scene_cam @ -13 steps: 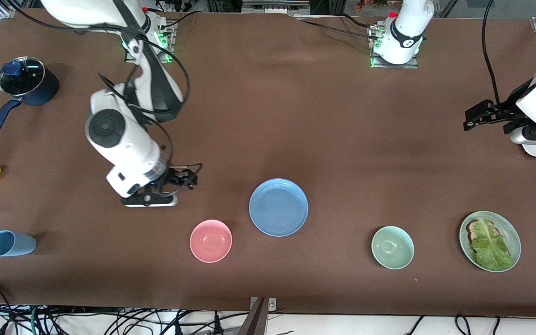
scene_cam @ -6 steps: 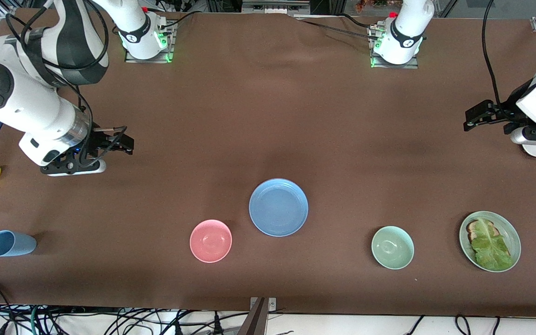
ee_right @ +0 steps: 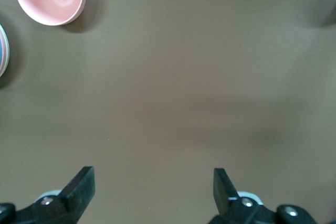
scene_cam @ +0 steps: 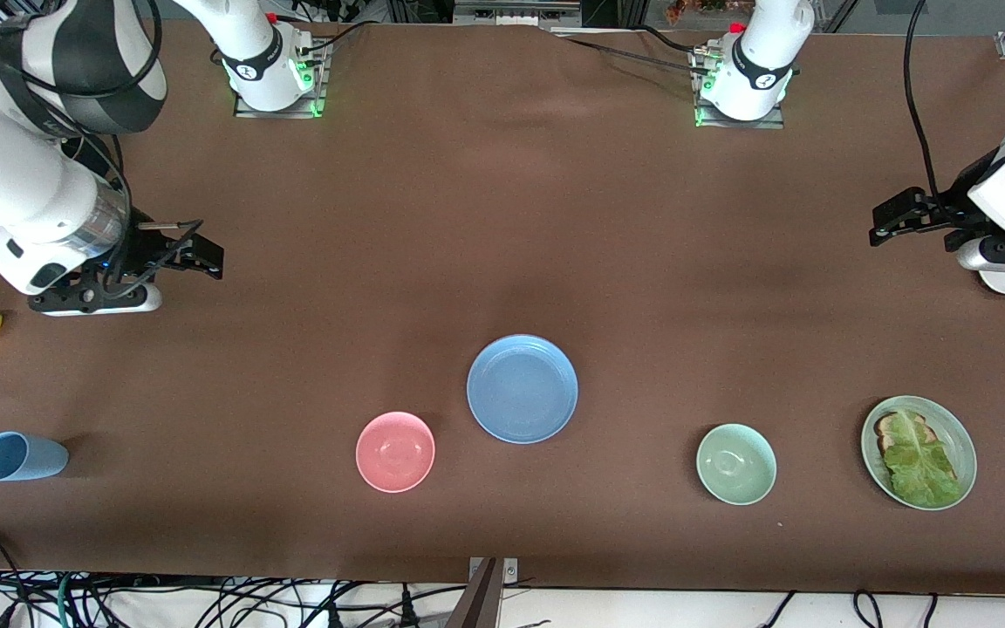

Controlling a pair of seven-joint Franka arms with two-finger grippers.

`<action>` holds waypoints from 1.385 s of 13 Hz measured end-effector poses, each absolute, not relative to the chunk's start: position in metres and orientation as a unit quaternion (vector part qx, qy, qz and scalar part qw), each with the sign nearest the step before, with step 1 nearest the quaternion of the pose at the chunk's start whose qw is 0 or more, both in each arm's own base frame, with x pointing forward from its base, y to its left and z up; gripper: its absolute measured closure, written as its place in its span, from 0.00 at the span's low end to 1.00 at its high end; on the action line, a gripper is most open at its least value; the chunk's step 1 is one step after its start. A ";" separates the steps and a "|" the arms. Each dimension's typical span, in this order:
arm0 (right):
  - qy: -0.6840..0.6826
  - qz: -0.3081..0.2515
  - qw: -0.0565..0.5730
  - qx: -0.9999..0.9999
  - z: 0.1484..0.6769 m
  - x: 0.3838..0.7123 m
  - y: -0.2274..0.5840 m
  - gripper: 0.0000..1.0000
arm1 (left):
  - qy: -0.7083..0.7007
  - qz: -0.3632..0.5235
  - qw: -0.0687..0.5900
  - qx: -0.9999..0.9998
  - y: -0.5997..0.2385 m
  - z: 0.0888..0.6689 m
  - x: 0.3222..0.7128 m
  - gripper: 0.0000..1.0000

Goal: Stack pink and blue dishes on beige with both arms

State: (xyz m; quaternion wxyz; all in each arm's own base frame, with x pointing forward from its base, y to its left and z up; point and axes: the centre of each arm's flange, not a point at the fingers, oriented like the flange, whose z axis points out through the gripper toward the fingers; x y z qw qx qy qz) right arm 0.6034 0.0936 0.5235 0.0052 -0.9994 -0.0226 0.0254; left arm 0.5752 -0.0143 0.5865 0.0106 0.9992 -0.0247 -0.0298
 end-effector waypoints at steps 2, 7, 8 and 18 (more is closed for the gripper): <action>-0.017 0.028 0.005 -0.999 0.531 0.605 0.080 0.00 | -0.025 -0.030 0.011 0.999 -0.014 0.586 0.575 0.00; -0.016 0.040 0.003 -0.999 0.531 0.603 0.072 0.00 | -0.025 -0.030 0.011 0.999 -0.014 0.586 0.575 0.00; -0.017 0.040 0.003 -0.999 0.531 0.603 0.072 0.00 | -0.025 -0.030 0.011 0.999 -0.014 0.586 0.575 0.00; -0.009 0.024 0.003 -1.000 0.546 0.607 0.061 0.00 | -0.025 -0.030 0.011 0.999 -0.014 0.586 0.575 0.00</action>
